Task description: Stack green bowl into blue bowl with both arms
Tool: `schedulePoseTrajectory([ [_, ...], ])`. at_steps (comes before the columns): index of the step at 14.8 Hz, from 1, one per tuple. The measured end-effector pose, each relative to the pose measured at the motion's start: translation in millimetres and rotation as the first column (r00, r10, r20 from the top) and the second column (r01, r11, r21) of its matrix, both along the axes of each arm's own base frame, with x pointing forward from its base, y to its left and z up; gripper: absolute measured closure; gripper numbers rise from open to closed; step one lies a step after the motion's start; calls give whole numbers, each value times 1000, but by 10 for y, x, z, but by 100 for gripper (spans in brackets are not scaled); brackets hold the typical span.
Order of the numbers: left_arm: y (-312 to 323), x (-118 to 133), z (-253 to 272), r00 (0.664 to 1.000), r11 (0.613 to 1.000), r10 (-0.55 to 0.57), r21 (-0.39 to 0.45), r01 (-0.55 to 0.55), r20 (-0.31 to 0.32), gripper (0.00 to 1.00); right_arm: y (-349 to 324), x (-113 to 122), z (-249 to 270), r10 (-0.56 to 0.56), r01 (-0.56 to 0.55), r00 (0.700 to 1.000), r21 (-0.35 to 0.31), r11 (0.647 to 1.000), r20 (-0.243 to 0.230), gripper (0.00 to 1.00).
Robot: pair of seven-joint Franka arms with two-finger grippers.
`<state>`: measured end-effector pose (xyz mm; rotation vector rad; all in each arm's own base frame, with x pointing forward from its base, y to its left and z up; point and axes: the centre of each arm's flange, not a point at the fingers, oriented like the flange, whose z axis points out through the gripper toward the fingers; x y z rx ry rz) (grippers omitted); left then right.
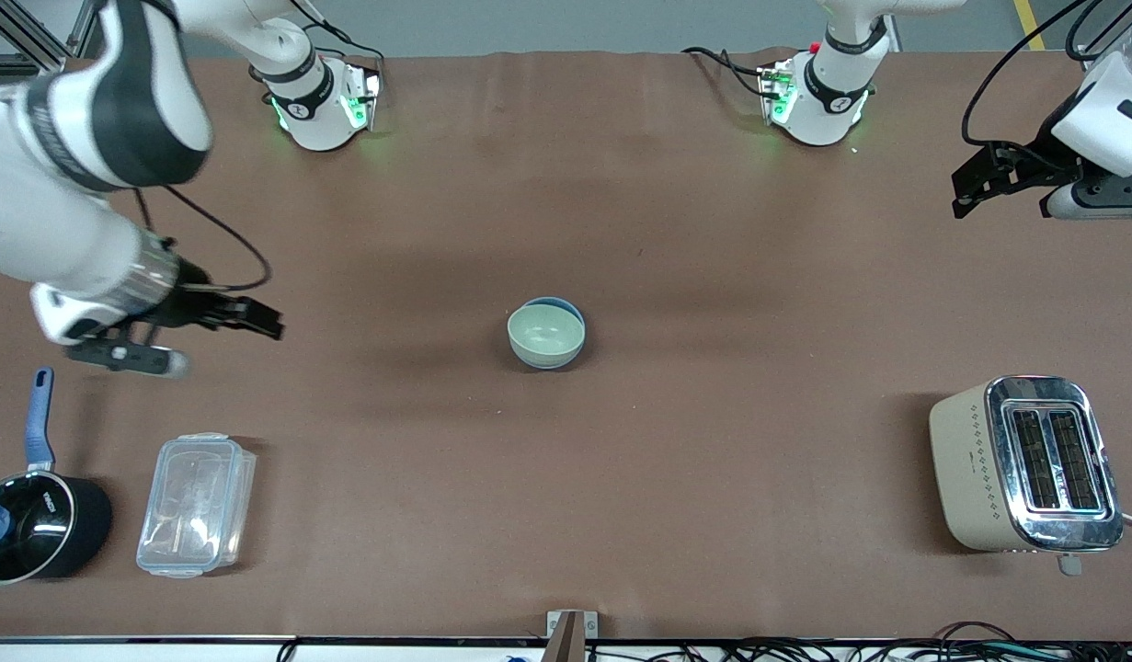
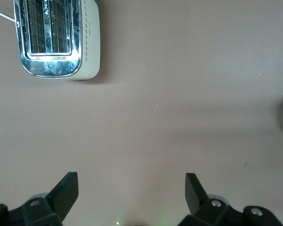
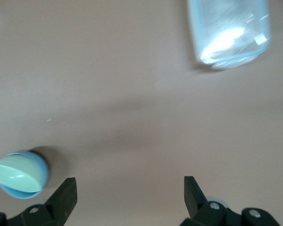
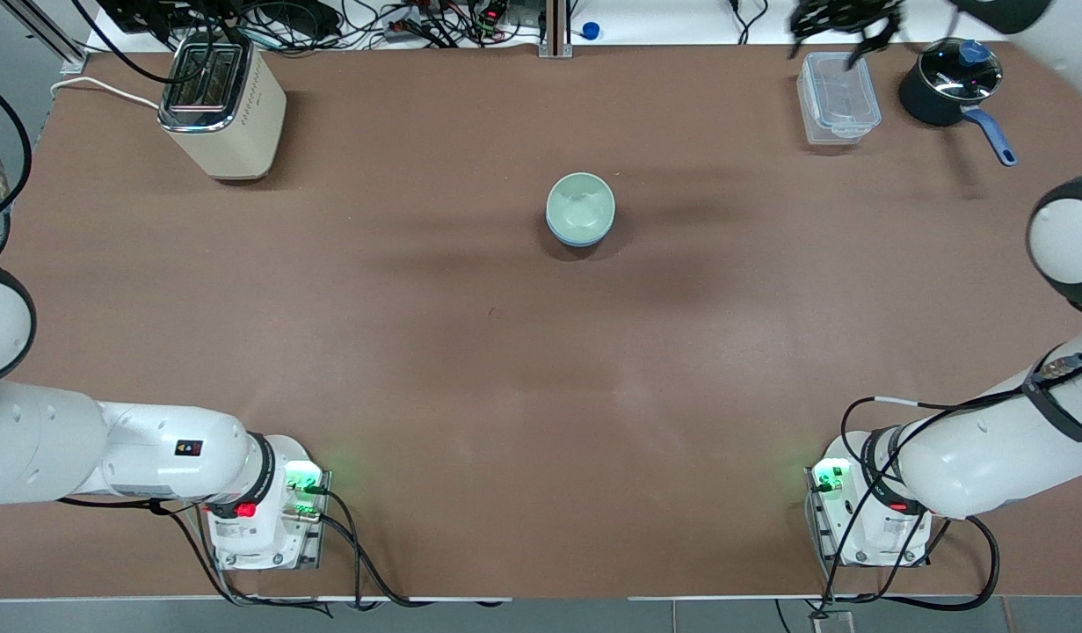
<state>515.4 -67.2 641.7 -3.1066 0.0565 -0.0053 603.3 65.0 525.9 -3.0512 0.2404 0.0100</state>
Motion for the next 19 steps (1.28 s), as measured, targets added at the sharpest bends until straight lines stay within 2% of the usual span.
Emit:
schedulePoseTrajectory([
  [2,-4,7,-12,1000,1000,-1,0,1,-2,0,-384,-65,280,49,-45,997,-69,997,54,0],
  [4,-2,8,-10,1000,1000,0,0,0,-2,0,-693,-143,519,89,-80,992,-99,992,93,0],
  [9,-4,10,53,1000,1000,-1,-2,1,11,0,-1386,-275,698,161,-148,981,-120,982,110,0],
  [13,-4,10,57,1000,1000,-1,-2,1,12,0,-1390,-375,689,183,-179,982,-99,979,40,0],
  [19,-4,9,61,1000,1000,-1,-2,1,12,0,-1185,-381,657,216,-214,976,-88,973,12,0],
])
